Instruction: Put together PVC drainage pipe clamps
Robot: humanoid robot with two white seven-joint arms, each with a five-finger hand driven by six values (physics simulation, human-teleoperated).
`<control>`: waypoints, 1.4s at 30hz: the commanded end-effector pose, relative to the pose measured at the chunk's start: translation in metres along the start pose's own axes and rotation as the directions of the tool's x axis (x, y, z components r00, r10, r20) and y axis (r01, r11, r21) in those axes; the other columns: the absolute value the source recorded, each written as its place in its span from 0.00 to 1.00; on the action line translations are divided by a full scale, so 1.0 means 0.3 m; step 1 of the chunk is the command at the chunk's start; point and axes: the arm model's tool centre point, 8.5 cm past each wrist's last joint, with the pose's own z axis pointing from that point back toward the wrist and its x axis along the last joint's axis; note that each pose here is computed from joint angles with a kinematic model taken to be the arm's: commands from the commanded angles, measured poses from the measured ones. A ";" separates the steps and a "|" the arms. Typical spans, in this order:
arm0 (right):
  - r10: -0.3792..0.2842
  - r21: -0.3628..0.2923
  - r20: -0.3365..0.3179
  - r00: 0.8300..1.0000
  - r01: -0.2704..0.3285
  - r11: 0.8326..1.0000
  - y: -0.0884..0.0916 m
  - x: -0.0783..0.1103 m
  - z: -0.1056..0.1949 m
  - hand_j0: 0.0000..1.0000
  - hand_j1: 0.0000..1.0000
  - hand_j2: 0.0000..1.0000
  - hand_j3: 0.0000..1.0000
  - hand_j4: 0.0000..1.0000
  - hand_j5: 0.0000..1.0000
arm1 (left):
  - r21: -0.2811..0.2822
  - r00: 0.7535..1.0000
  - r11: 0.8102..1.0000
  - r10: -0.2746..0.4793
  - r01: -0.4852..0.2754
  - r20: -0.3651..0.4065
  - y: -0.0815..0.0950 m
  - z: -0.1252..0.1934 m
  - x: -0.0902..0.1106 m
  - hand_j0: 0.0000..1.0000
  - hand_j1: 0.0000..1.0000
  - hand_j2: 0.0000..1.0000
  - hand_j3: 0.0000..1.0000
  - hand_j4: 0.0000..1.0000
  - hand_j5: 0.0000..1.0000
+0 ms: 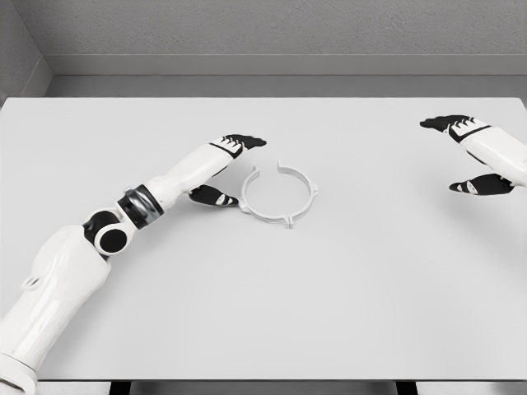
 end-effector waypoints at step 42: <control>-0.006 -0.007 0.003 1.000 0.006 1.000 -0.004 0.003 -0.001 1.00 1.00 1.00 1.00 1.00 1.00 | 0.036 0.987 0.994 -0.098 0.103 -0.126 0.187 0.176 -0.142 1.00 1.00 1.00 1.00 1.00 1.00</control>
